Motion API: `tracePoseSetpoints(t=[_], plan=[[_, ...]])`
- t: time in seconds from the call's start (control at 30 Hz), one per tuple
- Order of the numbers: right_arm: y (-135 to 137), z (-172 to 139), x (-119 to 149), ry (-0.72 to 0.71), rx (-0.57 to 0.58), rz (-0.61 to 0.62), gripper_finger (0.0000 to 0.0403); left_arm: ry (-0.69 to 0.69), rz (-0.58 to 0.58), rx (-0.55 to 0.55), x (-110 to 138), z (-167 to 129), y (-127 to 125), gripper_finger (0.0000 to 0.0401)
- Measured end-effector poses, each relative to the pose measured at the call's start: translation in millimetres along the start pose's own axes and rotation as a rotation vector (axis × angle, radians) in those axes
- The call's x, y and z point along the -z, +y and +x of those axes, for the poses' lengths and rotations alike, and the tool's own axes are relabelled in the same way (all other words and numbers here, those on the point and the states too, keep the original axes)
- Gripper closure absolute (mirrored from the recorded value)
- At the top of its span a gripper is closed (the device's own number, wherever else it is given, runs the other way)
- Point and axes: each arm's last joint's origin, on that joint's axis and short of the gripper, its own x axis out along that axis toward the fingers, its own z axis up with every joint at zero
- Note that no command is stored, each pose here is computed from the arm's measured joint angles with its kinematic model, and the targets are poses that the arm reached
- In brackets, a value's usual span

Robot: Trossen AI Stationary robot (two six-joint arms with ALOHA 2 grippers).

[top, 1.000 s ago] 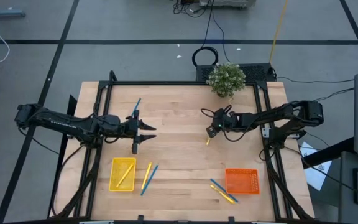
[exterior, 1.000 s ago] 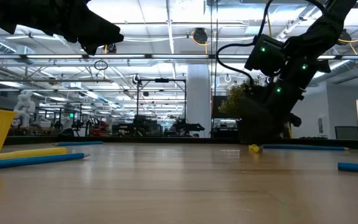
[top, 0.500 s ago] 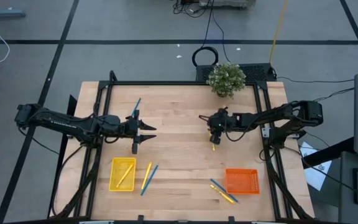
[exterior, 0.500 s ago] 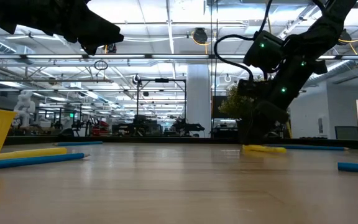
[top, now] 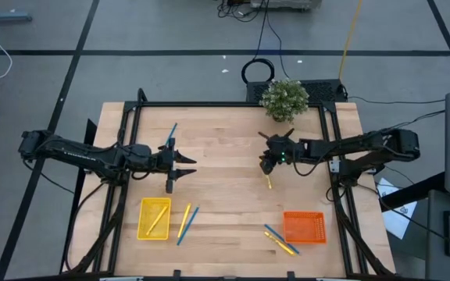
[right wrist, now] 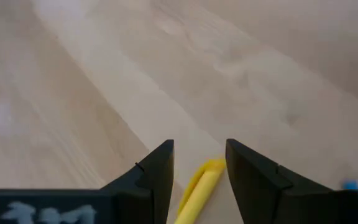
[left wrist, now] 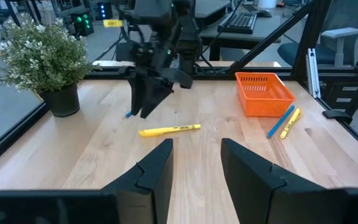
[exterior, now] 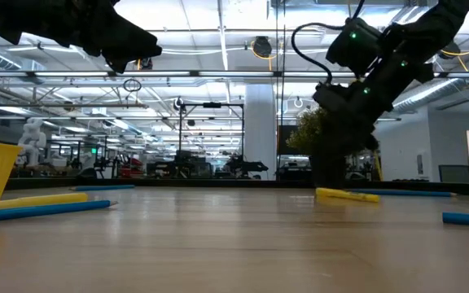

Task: Sort pens & pencils
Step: Put the top yellow pen into the yellow bin

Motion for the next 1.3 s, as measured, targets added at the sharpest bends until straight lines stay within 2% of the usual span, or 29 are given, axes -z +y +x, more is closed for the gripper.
tracePoseSetpoints(t=[0.07,0.33,0.77,1.3], plan=[[0,0,3,0.023,0.011,0.058,0.0268,0.001,-0.004,0.0,0,0,0,0.0261],[-2,9,20,0.135,0.094,0.095,0.0268,0.003,-0.006,0.0,0,0,0,0.0261],[2,22,24,0.099,0.109,0.101,0.0268,0.003,-0.006,-0.001,0,0,0,0.0261],[-1,27,29,0.138,0.151,0.099,0.0268,0.009,-0.009,-0.001,1,0,0,0.0261]])
